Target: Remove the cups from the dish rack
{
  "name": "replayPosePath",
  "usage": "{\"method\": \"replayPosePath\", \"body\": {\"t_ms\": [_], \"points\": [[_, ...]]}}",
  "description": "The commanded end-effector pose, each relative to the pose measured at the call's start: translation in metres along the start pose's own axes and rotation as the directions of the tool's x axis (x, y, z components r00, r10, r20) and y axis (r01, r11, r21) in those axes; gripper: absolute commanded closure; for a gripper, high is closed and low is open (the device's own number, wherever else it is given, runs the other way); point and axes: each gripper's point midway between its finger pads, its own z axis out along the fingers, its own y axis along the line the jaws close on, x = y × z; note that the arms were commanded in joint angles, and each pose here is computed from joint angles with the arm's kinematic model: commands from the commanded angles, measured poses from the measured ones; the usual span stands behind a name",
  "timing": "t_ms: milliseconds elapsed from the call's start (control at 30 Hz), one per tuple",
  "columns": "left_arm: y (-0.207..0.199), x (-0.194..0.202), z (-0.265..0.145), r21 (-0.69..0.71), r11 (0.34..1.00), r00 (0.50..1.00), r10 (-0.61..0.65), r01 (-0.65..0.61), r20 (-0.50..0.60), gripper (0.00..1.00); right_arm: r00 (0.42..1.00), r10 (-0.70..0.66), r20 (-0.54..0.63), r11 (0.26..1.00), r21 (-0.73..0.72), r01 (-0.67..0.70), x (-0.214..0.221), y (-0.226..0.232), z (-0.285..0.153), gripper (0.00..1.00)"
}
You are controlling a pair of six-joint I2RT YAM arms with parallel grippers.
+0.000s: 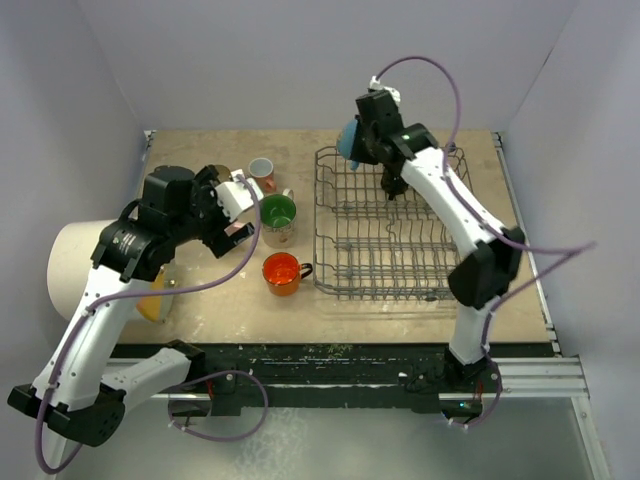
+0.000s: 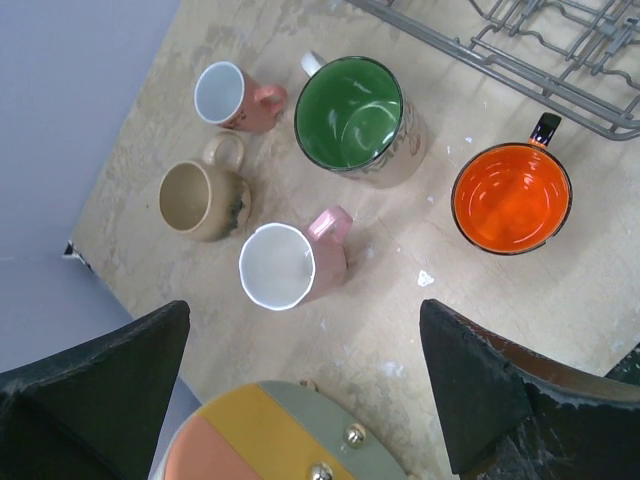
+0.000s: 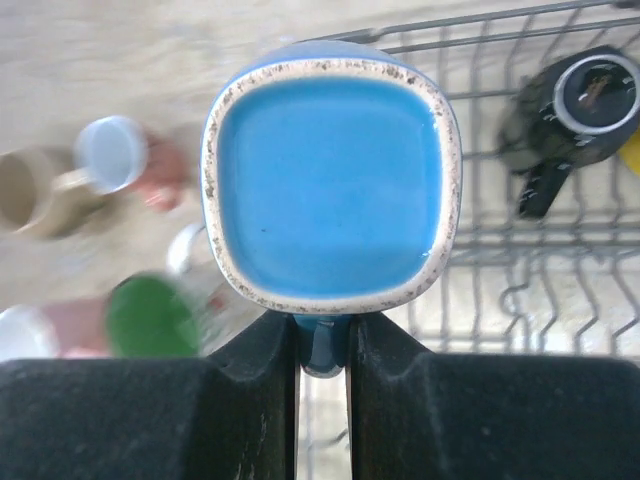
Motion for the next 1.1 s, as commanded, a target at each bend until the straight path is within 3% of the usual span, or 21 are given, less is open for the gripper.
{"method": "replayPosePath", "body": {"t_ms": [0,200,400,867,1067], "points": [[0.001,-0.020,0.007,-0.001,0.997,0.989,0.073,-0.074,0.127,0.01,0.994,0.101,-0.048,0.940,-0.323,-0.111,0.001,0.043,-0.091,1.00],[-0.012,-0.035,0.008,0.061,0.989,0.968,0.122,-0.138,0.220,0.01,0.961,0.161,-0.225,0.690,-0.670,-0.273,0.045,0.083,-0.183,1.00],[-0.018,-0.060,-0.008,0.088,0.982,0.934,0.129,-0.167,0.333,0.01,0.907,0.174,-0.383,0.435,-0.797,-0.419,0.077,0.098,-0.246,1.00],[-0.047,-0.091,-0.042,0.214,0.953,0.865,0.085,-0.216,0.495,0.03,0.804,0.153,-0.575,0.029,-0.810,-0.586,0.111,0.128,-0.318,1.00],[-0.049,-0.108,-0.066,0.207,0.949,0.817,0.082,-0.239,0.571,0.20,0.771,0.149,-0.619,-0.176,-0.784,-0.595,0.109,0.141,-0.357,1.00]]}}
